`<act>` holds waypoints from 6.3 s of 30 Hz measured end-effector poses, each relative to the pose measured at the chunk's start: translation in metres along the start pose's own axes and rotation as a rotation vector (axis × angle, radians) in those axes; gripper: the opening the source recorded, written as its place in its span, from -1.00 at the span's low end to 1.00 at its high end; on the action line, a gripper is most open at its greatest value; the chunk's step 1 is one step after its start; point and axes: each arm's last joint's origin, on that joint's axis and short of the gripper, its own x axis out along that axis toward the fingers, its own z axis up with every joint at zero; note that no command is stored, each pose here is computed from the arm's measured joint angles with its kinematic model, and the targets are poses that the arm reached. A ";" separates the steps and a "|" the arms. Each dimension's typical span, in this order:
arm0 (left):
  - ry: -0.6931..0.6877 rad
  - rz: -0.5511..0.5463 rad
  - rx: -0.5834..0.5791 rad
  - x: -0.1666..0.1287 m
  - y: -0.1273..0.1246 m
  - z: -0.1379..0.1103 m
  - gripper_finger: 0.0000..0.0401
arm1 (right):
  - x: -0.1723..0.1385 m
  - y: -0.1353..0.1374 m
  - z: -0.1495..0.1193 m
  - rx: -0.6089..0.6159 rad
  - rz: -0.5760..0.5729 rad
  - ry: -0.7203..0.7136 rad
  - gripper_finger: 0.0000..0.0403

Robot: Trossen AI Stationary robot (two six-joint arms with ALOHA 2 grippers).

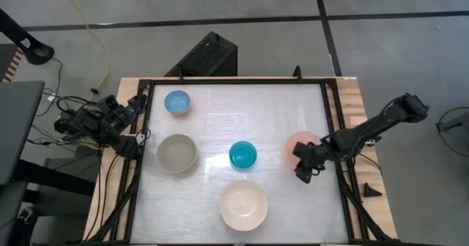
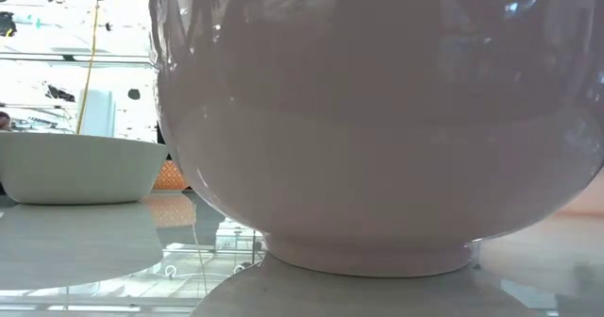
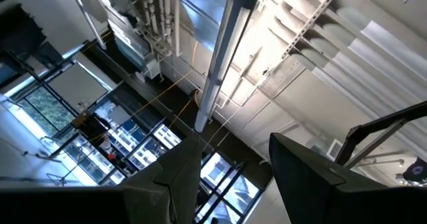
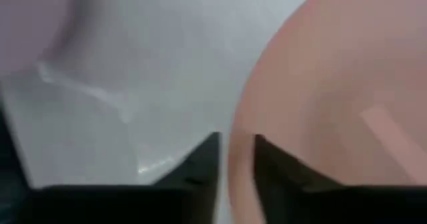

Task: Nest bowls inside each other
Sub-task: Stack the light orange bowl on top of the white bowl, then stack the gray bowl on top of the light orange bowl

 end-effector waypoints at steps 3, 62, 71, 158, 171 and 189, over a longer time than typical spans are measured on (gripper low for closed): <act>0.000 0.000 -0.007 0.000 0.000 0.000 -0.17 | -0.001 0.007 0.010 -0.018 0.099 -0.070 -0.83; 0.073 -0.077 -0.146 0.000 -0.002 -0.005 -0.17 | 0.135 0.260 0.115 -0.391 0.025 0.176 -0.71; 0.134 -0.145 -0.240 -0.001 -0.003 -0.008 -0.17 | 0.138 0.257 0.114 -0.245 -0.044 0.179 -0.23; 1.616 0.565 0.430 -0.032 0.029 -0.197 -0.25 | -0.165 0.168 0.063 0.051 -0.399 -0.727 0.10; 1.685 0.743 0.392 -0.033 0.051 -0.206 -0.83 | -0.126 0.123 -0.001 0.181 -0.237 -0.706 0.10; 1.131 0.336 0.208 0.055 -0.009 -0.162 -1.00 | -0.050 0.086 -0.048 0.304 0.080 -0.884 0.10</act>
